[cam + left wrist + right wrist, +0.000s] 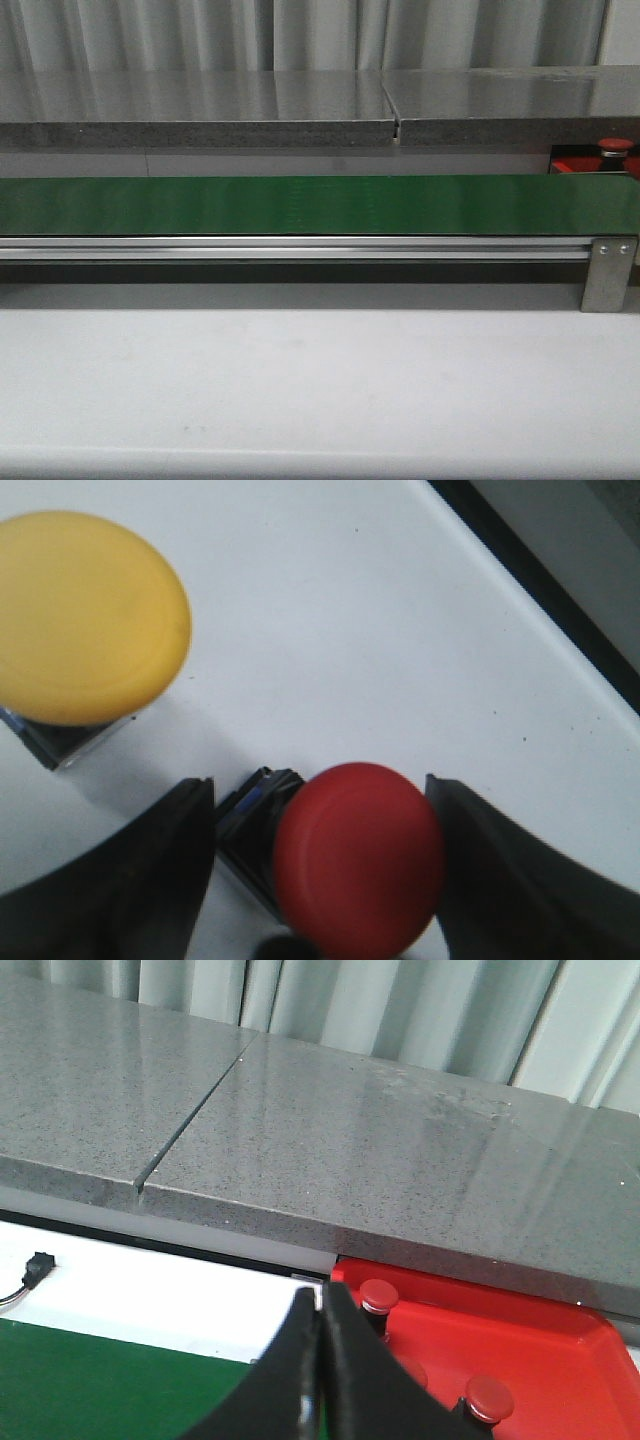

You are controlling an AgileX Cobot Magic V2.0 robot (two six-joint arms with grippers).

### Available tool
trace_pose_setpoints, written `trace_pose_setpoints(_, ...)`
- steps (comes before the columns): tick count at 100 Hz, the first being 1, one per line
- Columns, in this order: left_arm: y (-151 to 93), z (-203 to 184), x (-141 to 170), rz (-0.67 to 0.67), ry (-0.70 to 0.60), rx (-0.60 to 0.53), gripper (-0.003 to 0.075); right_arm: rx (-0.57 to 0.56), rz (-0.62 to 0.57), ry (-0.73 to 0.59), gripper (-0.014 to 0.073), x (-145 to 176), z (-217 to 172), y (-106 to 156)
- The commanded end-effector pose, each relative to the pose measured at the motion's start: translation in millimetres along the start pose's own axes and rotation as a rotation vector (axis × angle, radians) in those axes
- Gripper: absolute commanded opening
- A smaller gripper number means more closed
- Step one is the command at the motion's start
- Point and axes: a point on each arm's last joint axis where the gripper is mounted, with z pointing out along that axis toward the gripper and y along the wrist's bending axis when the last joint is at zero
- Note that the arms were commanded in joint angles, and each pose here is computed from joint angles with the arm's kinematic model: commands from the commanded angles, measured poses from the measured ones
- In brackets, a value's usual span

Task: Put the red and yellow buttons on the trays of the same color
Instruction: 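Move the left gripper down to a red push-button and grasp it, then carry the red button onto the green belt and open the left gripper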

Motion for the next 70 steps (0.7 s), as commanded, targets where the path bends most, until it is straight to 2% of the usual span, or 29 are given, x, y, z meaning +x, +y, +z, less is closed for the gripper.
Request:
trace_pose_setpoints(1,-23,-29,-22,0.004,-0.094,0.052,0.0332,-0.003,-0.005,-0.059,-0.0068,-16,-6,-2)
trace_pose_setpoints(21,-25,-30,-20,0.008,-0.067,0.057,0.0109,-0.003,-0.005,-0.059,-0.0068,-16,-6,-2)
trace_pose_setpoints(36,-28,-35,-20,0.013,-0.059,0.064,-0.0007,-0.003,-0.005,-0.059,-0.0068,-16,-6,-2)
trace_pose_setpoints(53,-41,-59,-30,0.044,-0.103,0.088,-0.002,-0.003,-0.005,-0.059,-0.0068,-16,-6,-2)
trace_pose_setpoints(70,-60,-96,-41,0.131,-0.161,0.113,-0.002,-0.003,-0.005,-0.059,-0.0068,-16,-6,-2)
